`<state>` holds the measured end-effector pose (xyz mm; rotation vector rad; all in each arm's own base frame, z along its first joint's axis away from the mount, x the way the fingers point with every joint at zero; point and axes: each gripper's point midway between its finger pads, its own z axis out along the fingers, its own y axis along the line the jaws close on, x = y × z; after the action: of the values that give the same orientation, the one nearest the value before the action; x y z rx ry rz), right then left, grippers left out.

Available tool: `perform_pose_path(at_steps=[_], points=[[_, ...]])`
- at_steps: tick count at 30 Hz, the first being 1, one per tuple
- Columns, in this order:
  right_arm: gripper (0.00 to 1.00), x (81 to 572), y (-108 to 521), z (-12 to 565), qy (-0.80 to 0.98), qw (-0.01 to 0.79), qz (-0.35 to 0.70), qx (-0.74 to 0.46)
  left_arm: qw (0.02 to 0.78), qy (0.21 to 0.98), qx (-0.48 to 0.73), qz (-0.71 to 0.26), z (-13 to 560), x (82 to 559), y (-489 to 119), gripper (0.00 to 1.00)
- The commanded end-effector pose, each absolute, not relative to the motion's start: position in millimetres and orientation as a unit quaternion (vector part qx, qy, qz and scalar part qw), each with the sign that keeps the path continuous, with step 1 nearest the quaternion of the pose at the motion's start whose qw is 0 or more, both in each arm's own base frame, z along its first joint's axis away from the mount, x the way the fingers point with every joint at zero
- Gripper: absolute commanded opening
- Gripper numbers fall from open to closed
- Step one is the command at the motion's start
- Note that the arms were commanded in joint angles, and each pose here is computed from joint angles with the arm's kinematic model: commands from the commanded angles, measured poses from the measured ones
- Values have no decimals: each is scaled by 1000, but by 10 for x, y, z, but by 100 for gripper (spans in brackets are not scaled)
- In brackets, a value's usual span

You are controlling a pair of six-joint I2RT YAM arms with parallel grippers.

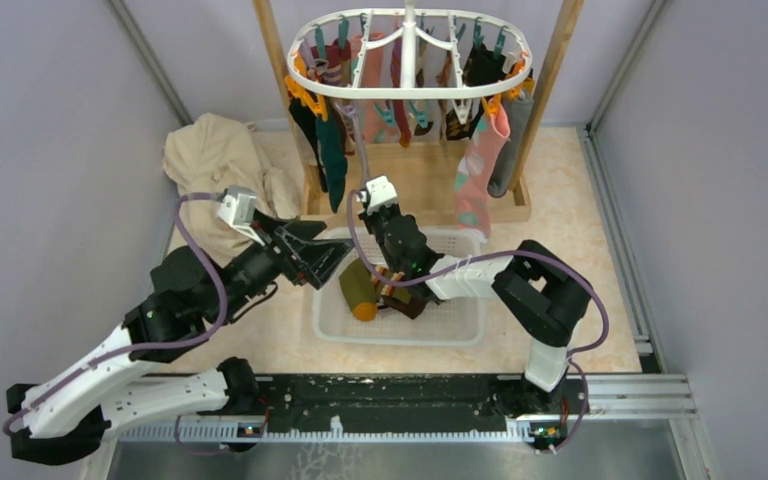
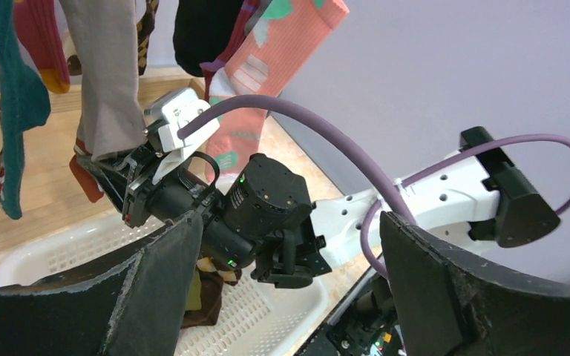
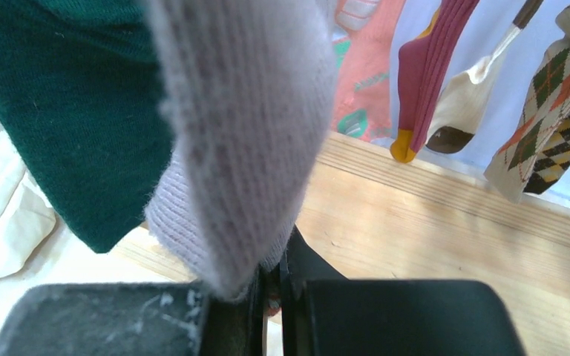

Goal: Remove the socks clipped to the hanger
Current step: Remove the sock from the hanger.

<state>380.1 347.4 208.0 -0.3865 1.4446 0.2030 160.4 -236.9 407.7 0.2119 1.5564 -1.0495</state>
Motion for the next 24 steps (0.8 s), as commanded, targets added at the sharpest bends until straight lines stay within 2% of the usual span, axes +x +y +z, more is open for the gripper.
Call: perform_pose_path(at_steps=[1, 11, 24], points=[[0, 3722, 3467, 2249, 641, 741, 100, -177, 597, 622, 77, -501, 4434, 1406, -2156, 94], [0, 3716, 3436, 2104, 650, 733, 90, -182, 619, 616, 77, -482, 4531, 1467, -2104, 99], [0, 3707, 3248, 2097, 654, 740, -4, -158, 661, 660, 13, -356, 4446, 2215, -2502, 99]])
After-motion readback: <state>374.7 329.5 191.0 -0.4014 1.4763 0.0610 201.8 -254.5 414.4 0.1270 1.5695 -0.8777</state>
